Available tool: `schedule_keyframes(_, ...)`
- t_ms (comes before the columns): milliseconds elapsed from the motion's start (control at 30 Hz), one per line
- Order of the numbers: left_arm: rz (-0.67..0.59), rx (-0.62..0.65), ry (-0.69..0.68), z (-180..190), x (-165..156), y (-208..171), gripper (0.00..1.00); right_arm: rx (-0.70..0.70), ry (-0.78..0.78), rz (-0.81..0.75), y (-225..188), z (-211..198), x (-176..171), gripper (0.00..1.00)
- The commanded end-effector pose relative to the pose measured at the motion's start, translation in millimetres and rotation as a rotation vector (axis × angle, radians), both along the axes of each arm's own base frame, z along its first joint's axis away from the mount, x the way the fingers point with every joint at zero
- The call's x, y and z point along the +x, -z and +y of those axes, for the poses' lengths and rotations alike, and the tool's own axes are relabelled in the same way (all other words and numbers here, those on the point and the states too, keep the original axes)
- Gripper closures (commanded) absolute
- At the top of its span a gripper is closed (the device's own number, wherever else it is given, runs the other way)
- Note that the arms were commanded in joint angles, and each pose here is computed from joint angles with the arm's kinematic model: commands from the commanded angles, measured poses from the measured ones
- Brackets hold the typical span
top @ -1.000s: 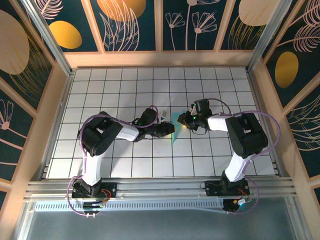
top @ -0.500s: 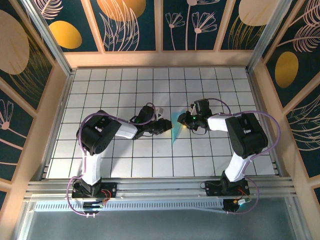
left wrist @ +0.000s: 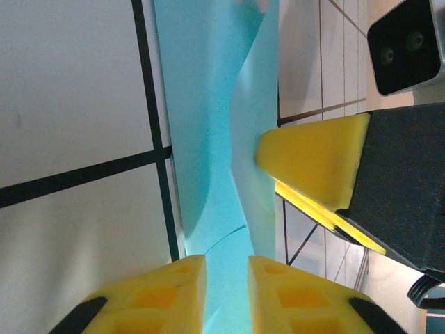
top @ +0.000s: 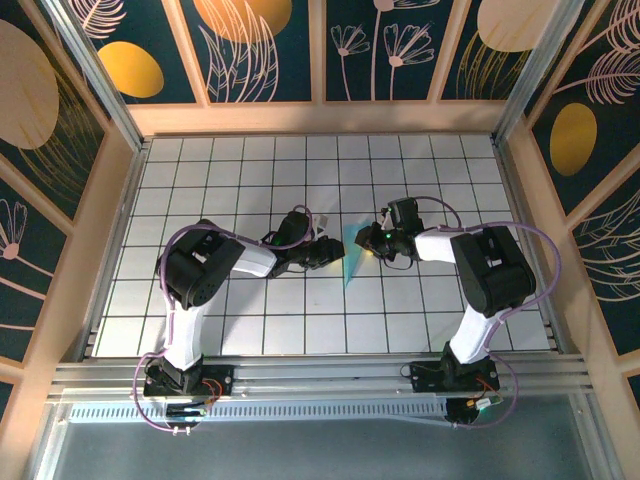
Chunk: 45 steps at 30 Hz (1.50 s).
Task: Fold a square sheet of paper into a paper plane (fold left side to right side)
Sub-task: Fold the wing for the fifth time at the center of the table.
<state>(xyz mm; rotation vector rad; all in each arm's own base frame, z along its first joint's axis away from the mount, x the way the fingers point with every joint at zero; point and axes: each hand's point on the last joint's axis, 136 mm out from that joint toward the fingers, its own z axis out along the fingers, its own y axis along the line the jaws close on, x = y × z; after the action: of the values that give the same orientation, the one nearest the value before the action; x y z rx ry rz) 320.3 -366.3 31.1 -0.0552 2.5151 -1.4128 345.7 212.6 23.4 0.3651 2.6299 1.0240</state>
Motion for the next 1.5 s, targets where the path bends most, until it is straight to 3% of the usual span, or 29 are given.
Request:
schedule_keyframes(0,-0.056,0.028,-0.034,9,6,-15,0.73,-0.096,-0.008,0.027,26,-5,-7,0.70)
schedule_keyframes(400,-0.044,-0.046,0.013,-7,8,-21,0.63,-0.095,-0.011,0.027,26,-4,-6,0.70)
schedule_keyframes(700,-0.011,-0.054,0.036,-14,8,-10,0.65,-0.095,-0.011,0.028,26,-4,-7,0.70)
schedule_keyframes(1167,0.017,-0.027,0.022,-12,7,4,0.88,-0.098,-0.016,0.032,27,-3,-7,0.70)
schedule_keyframes(1467,0.031,0.020,0.008,-6,7,17,0.93,-0.109,-0.021,0.029,26,-4,-7,0.70)
